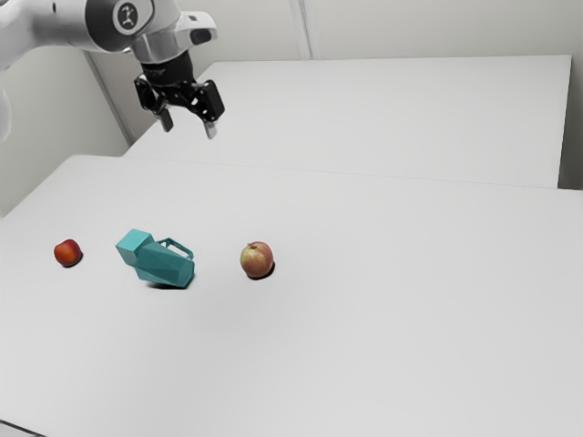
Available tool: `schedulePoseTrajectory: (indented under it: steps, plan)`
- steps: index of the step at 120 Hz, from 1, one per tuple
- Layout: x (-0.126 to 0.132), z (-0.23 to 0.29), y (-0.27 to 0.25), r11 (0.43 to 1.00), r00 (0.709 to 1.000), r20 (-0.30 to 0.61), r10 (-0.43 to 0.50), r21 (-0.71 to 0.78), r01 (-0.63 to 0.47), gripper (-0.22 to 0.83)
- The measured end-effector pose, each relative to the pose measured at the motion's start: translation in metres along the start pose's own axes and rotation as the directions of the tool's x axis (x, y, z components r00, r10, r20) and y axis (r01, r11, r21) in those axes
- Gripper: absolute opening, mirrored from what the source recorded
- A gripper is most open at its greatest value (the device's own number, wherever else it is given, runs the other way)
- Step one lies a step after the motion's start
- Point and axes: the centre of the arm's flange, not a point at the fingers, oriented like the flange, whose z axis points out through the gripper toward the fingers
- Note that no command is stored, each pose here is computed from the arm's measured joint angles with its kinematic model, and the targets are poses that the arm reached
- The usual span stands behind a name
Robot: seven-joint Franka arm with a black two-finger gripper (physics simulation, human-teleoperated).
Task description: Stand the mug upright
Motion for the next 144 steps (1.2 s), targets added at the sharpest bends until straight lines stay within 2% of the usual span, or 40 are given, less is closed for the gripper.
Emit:
schedulePoseTrajectory:
  steps: [60, 83, 100, 126, 144]
  plan:
    - [-0.009, 0.011, -0.016, 0.999, 0.998, 0.047, -0.04, 0.0, 0.04, 0.62]
    - [-0.011, 0.036, -0.024, 0.995, 0.995, 0.093, -0.038, -0.093, 0.047, 0.62]
    - [-0.014, 0.073, -0.067, 0.976, 0.993, 0.111, -0.042, -0.21, 0.065, 0.61]
    - [-0.035, 0.128, -0.178, 0.92, 0.985, 0.12, -0.127, -0.358, 0.162, 0.62]
    - [-0.042, 0.17, -0.217, 0.889, 0.989, 0.116, -0.09, -0.438, 0.132, 0.62]
